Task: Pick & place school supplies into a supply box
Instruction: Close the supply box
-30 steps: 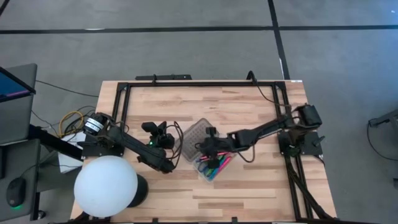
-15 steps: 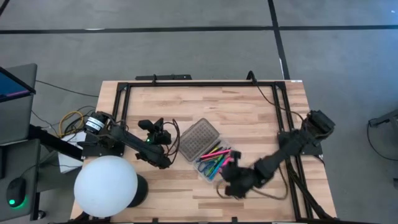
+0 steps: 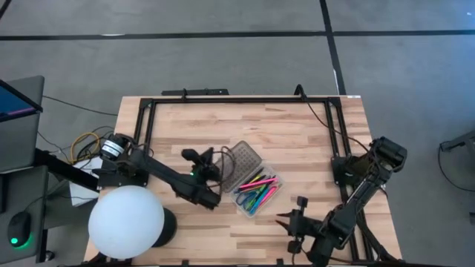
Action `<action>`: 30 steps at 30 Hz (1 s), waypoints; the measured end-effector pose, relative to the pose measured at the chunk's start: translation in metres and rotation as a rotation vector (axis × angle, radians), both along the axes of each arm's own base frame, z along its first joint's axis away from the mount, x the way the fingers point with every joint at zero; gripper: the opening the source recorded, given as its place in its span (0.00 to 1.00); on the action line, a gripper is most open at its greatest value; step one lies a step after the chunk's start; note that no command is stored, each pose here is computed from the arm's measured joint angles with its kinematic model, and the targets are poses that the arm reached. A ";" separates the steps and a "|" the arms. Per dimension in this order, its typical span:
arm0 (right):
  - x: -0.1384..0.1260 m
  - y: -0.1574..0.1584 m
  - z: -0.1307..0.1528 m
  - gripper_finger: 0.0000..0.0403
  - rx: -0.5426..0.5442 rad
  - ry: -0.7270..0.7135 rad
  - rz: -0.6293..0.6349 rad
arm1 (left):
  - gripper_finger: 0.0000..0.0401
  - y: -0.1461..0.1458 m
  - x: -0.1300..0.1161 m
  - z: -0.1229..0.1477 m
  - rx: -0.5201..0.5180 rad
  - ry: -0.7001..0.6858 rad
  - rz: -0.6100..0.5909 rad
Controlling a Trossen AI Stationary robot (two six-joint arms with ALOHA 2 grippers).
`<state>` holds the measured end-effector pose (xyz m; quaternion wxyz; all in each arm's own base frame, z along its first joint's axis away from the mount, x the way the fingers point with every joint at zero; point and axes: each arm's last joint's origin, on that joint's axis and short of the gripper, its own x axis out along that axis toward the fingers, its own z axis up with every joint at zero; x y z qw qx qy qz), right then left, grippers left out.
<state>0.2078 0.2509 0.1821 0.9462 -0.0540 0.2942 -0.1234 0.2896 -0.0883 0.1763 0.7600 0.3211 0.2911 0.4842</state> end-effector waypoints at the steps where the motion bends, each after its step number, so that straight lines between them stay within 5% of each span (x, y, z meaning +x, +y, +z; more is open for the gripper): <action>1: 0.000 0.000 0.000 0.21 -0.006 -0.001 -0.002 | 0.00 -0.005 0.007 0.002 0.006 0.018 -0.020; 6: 0.003 -0.004 -0.001 0.21 -0.014 0.006 -0.017 | 0.00 -0.019 0.038 0.008 -0.036 0.232 -0.178; 10: 0.007 -0.008 -0.001 0.21 -0.006 0.021 -0.025 | 0.00 -0.020 0.067 0.013 -0.176 0.426 -0.581; 12: 0.009 -0.009 -0.001 0.21 0.002 0.030 -0.025 | 0.00 -0.016 0.074 0.016 -0.132 0.490 -0.702; 15: 0.008 -0.009 -0.002 0.21 0.006 0.036 -0.021 | 0.00 0.003 0.080 0.033 -0.015 0.494 -0.661; 18: 0.007 -0.007 -0.002 0.21 0.007 0.037 -0.015 | 0.00 0.033 0.077 0.059 -0.004 0.458 -0.621; 25: 0.005 -0.006 -0.002 0.21 0.006 0.038 -0.006 | 0.00 0.100 0.048 0.118 -0.247 0.263 -0.960; 30: 0.006 -0.003 -0.011 0.21 -0.015 0.055 0.000 | 0.00 0.164 0.011 0.130 -0.432 0.215 -0.753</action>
